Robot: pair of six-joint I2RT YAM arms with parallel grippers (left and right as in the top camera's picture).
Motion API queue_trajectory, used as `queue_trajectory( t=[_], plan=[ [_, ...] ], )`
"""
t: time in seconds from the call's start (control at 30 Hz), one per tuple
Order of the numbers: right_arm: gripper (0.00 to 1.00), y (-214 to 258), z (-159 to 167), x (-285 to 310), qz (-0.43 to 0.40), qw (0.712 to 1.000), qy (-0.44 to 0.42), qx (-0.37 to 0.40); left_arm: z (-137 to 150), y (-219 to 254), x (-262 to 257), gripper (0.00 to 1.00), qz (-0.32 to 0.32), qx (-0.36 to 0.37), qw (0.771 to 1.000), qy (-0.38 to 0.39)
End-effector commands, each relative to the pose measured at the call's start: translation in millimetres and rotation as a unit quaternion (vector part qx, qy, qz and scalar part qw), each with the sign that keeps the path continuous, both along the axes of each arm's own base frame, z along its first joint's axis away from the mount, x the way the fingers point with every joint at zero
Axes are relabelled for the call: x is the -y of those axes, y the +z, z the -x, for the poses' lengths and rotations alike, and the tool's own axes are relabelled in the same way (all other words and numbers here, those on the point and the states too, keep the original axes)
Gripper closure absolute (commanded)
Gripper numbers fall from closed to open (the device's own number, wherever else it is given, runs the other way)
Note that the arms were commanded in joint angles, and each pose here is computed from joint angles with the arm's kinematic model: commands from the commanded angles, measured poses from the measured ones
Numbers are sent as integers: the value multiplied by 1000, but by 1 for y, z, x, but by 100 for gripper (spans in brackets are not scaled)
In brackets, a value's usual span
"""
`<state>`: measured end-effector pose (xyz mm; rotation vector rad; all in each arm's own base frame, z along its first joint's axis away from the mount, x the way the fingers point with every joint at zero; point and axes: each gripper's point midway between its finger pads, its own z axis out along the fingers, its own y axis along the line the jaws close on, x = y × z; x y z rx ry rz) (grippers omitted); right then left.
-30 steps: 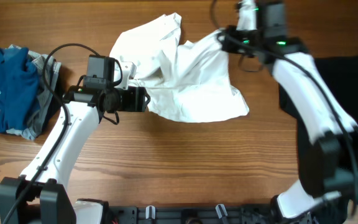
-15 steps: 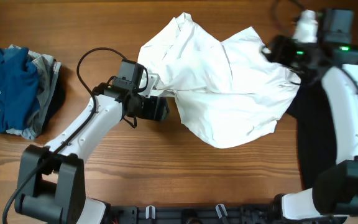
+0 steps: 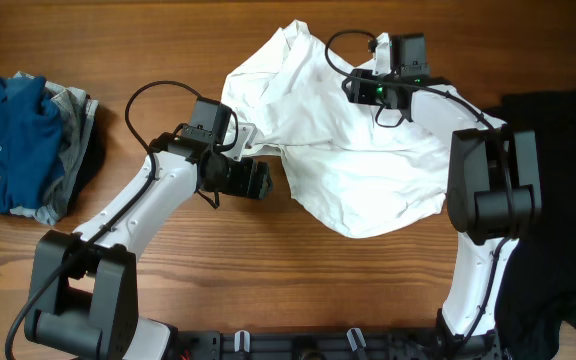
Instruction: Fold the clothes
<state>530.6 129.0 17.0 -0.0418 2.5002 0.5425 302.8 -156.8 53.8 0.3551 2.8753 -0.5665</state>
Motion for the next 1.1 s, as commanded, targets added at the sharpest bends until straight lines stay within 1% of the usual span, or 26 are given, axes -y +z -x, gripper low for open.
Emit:
queue_trajectory(
  t=[0.0, 0.03, 0.07, 0.1, 0.13, 0.17, 0.2, 0.23, 0.27, 0.3, 0.33, 0.37, 0.4, 0.43, 0.47, 0.5, 0.57, 0.67, 0.73, 0.8, 0.83, 0.9, 0.93, 0.97, 1.03, 1.07],
  plan=[
    [84, 7, -2, -20, -48, 998, 37, 14, 3, -3, 2, 14, 3, -6, 1000, -7],
    [96, 15, -6, -19, -52, 998, 35, 25, 3, -3, 2, 14, 3, -6, 1000, -7],
    [96, 23, -9, -15, -57, 998, 26, 32, 3, -3, 2, 14, 3, -6, 1000, -7],
    [96, 47, -15, -8, -66, 996, 19, 53, 3, -3, 2, 14, 3, -6, 1000, -7],
    [96, 92, -22, -1, -87, 992, 24, 93, 3, -3, 2, 14, 3, -6, 1000, -7],
    [96, 142, -29, 12, -110, 985, 8, 133, 3, -3, 2, 14, 3, -5, 1000, -7],
    [95, 187, -34, 37, -111, 977, -23, 180, 3, -3, 2, 14, 3, -5, 1000, -7],
    [96, 247, -37, 118, -77, 954, -159, 242, 2, -3, 2, 13, 4, -3, 1000, -7],
    [96, 258, -32, 165, -51, 938, -233, 250, 2, -2, 3, 12, 4, -2, 1000, -7],
    [96, 257, -26, 194, -38, 929, -279, 241, 1, -2, 3, 12, 4, -2, 1000, -7],
    [92, 242, -14, 230, -19, 920, -330, 210, 1, -2, 3, 12, 4, -2, 1000, -7],
    [73, 211, 9, 271, -2, 907, -397, 144, 2, -2, 3, 12, 5, -2, 1000, -7],
    [41, 195, 25, 288, 2, 896, -430, 105, 1, -2, 3, 13, 5, -2, 1000, -7],
    [35, 177, 45, 307, 6, 888, -456, 62, 1, -2, 3, 12, 5, -2, 1000, -7],
    [34, 170, 55, 314, 6, 887, -460, 40, 1, -2, 3, 12, 5, 0, 1000, -7],
    [31, 164, 62, 312, -4, 901, -434, 22, -3, -1, 4, 12, 8, 8, 1000, -7],
    [28, 161, 64, 281, -51, 931, -361, 0, -16, 0, 8, 11, 16, 33, 999, -7],
    [26, 173, 56, 221, -124, 964, -237, 4, -36, -8, 14, 11, 26, 56, 998, 6],
    [25, 185, 56, 193, -127, 976, -174, 21, -48, -26, 15, 14, 20, 62, 998, 14],
    [24, 206, 61, 159, -128, 985, -107, 46, -61, -54, 2, 14, -19, 58, 997, 56],
    [24, 213, 65, 148, -123, 987, -91, 52, -65, -61, 0, 13, -24, 59, 996, 66],
    [24, 229, 73, 126, -122, 988, -68, 61, -74, -73, -3, 16, -35, 67, 994, 84],
    [24, 234, 76, 119, -121, 989, -60, 63, -77, -74, -7, 21, -46, 74, 992, 92],
    [24, 238, 78, 114, -121, 989, -55, 66, -81, -74, -12, 29, -59, 82, 990, 98],
    [24, 240, 80, 106, -123, 989, -48, 66, -91, -74, -35, 76, -104, 102, 981, 132],
    [24, 239, 81, 105, -124, 989, -48, 62, -97, -73, -52, 90, -125, 112, 974, 152]
  ],
)
